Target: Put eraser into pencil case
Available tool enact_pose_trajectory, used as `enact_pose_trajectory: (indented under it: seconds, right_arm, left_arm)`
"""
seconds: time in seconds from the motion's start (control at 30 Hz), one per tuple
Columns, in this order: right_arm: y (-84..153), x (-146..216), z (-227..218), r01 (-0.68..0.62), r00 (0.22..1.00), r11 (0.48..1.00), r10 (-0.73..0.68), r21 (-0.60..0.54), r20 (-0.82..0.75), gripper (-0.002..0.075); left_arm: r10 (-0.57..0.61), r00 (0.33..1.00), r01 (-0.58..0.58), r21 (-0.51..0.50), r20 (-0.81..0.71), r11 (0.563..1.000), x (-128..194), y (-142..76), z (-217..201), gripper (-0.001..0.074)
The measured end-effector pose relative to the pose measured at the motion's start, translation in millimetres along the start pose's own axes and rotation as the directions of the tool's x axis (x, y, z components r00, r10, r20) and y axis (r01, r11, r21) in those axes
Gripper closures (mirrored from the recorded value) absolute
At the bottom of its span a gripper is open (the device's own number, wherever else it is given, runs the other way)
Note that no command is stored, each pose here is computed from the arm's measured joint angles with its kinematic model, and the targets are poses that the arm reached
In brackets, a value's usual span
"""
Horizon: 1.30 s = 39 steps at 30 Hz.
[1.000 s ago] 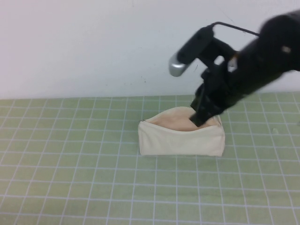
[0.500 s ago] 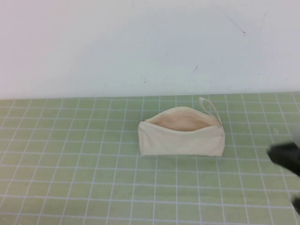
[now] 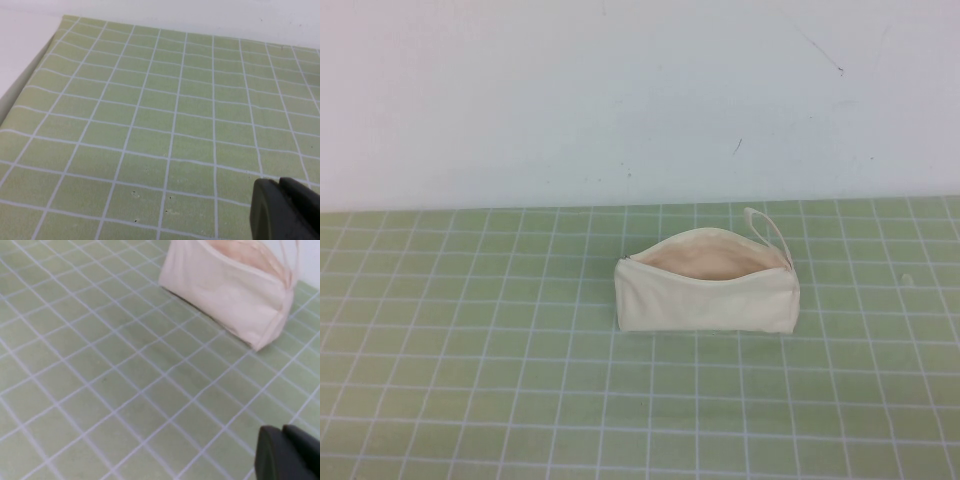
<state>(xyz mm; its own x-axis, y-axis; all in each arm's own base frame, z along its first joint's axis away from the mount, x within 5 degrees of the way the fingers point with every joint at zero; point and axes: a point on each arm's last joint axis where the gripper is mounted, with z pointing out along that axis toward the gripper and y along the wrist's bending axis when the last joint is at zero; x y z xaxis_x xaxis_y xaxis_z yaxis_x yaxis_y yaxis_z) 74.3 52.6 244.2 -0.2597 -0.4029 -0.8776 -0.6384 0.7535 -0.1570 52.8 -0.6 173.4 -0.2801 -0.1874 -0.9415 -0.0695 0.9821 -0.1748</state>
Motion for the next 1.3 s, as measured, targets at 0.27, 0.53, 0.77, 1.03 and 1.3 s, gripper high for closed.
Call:
enact_pose_trajectory:
  seconds: [0.27, 0.53, 0.77, 1.03, 1.3]
  right_arm:
    - [-15, 26, -3, -0.111, 0.966, 0.958, 0.042, 0.265, 0.254, 0.0727]
    - [-23, 64, -11, -0.325, 0.916, 0.798, 0.132, 0.507, 0.378, 0.0727]
    - [-23, 69, -15, -0.389, 0.899, 0.749, 0.18, 0.536, 0.399, 0.0727]
    - [-18, 79, -13, -0.378, 0.919, 0.755, 0.235, 0.537, 0.317, 0.0727]
    - [-16, 95, -11, -0.502, 0.862, 0.676, 0.44, 0.539, 0.252, 0.0727]
  left_arm:
    - [0.0, 1.0, 0.0, 0.0, 0.0, 1.0, 0, 0, 0, 0.0738]
    - [0.0, 1.0, 0.0, 0.0, 0.0, 1.0, 0, 0, 0, 0.0738]
    - [0.0, 1.0, 0.0, 0.0, 0.0, 1.0, 0, 0, 0, 0.0738]
    - [0.0, 1.0, 0.0, 0.0, 0.0, 1.0, 0, 0, 0, 0.0738]
    - [0.0, 1.0, 0.0, 0.0, 0.0, 1.0, 0, 0, 0, 0.0738]
